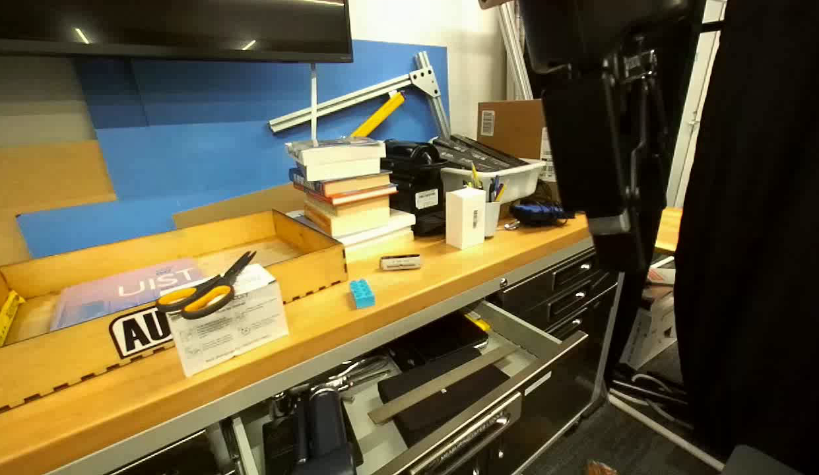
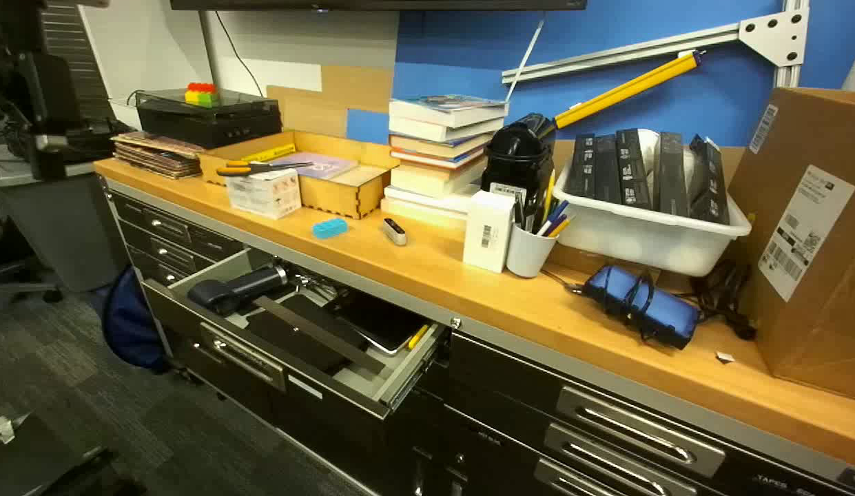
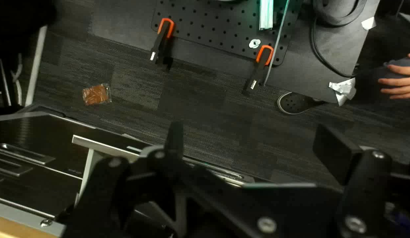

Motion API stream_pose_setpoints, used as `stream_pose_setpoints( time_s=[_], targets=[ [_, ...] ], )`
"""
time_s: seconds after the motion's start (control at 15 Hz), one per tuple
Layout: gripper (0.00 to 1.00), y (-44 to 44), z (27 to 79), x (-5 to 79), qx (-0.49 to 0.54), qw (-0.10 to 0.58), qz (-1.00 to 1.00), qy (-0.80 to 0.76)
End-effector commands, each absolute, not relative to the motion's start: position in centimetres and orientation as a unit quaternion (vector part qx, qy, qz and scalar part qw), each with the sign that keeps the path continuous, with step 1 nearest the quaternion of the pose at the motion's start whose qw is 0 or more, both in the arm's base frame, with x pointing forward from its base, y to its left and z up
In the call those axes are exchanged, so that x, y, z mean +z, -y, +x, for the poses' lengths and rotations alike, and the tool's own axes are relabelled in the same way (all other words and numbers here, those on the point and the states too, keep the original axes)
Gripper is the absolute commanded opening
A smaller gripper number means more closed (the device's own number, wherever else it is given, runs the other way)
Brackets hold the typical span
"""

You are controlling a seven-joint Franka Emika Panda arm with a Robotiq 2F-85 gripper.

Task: Put the blue lego brick in the open drawer then close the drawer

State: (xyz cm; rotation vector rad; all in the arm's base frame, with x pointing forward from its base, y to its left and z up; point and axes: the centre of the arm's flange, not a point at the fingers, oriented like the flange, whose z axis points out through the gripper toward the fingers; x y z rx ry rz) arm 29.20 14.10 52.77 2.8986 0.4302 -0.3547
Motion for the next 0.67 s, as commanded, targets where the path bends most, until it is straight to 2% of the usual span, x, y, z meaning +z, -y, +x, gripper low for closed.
stream_pose_setpoints(
  time_s=[0.0,0.27,0.6],
  targets=[
    [1.0,-14.1,29.2,52.9,-0.117,0.094,0.978,-0.145],
    [1.0,-14.6,30.3,53.4,-0.11,0.107,0.979,-0.137],
    [1.0,-17.5,41.3,52.7,-0.053,0.097,0.991,-0.069]
  ],
)
